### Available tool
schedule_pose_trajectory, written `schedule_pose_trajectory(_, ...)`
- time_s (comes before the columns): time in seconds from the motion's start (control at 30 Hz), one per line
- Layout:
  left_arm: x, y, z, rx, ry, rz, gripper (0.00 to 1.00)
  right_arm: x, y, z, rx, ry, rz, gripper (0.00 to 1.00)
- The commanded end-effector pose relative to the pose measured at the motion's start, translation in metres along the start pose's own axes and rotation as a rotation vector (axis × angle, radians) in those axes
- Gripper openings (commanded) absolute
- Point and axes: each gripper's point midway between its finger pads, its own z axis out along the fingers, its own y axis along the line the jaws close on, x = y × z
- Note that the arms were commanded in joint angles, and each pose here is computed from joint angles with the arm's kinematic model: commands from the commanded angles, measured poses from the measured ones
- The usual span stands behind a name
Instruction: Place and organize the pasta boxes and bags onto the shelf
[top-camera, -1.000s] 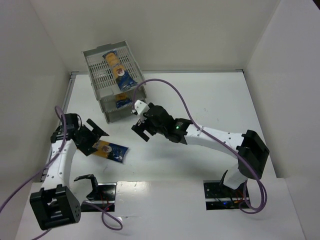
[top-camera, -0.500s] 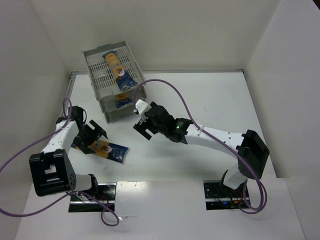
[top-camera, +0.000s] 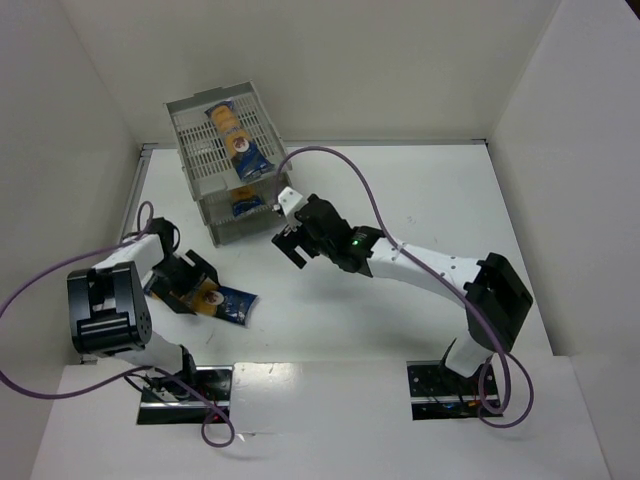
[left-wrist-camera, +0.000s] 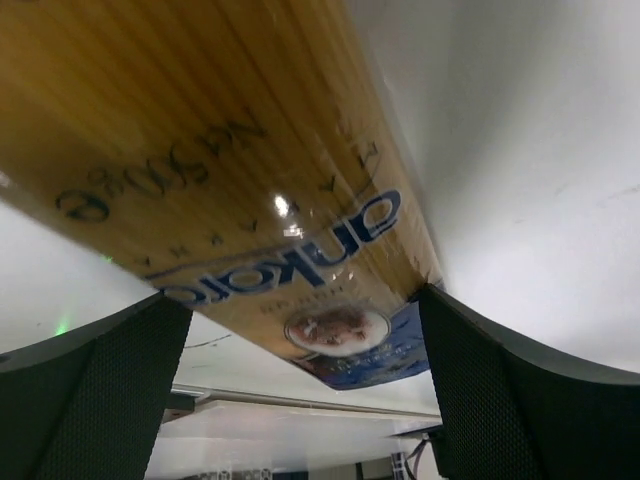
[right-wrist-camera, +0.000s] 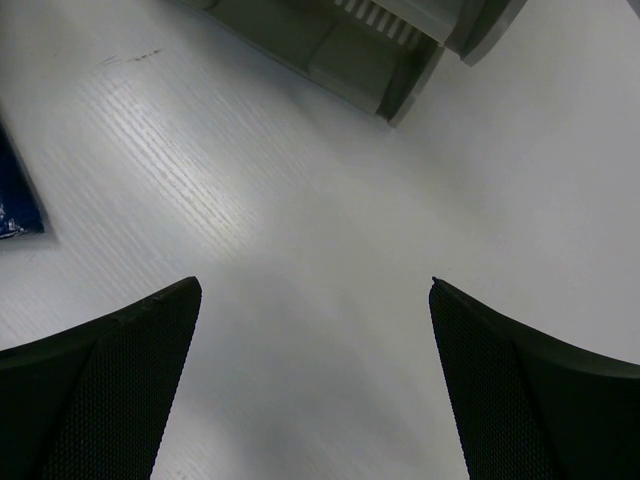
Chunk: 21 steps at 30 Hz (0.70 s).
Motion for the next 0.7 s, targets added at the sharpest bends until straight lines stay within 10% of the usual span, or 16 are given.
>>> schedule_pose_trajectory(0.0,-0.002,-0.004,0.009,0.02,0.025,-0.028,1.0,-0.016,-0.003,0.007,0.005,-0.025,0.027,1.0)
schedule_pose_trajectory(0.13,-0.002,-0.001,0.016,0.024,0.037,-0.029,0.86,-0.022,-0.004,0.009,0.007,-0.034,0.029,1.0)
schedule_pose_trajectory(0.17,-0.002,-0.002,0.02,0.034,0.04,-0.018,0.6,-0.022,-0.004,0.009,0.007,-0.034,0.029,1.0)
schedule_pose_trajectory(0.3,-0.001,-0.004,0.028,0.067,0.036,-0.004,0.11,-0.016,-0.001,0.011,0.004,-0.015,0.044,1.0)
schedule_pose_trajectory(0.67,-0.003,-0.052,-0.049,0.398,-0.15,0.153,0.0,-0.038,0.05,0.006,-0.332,-0.025,0.044,1.0)
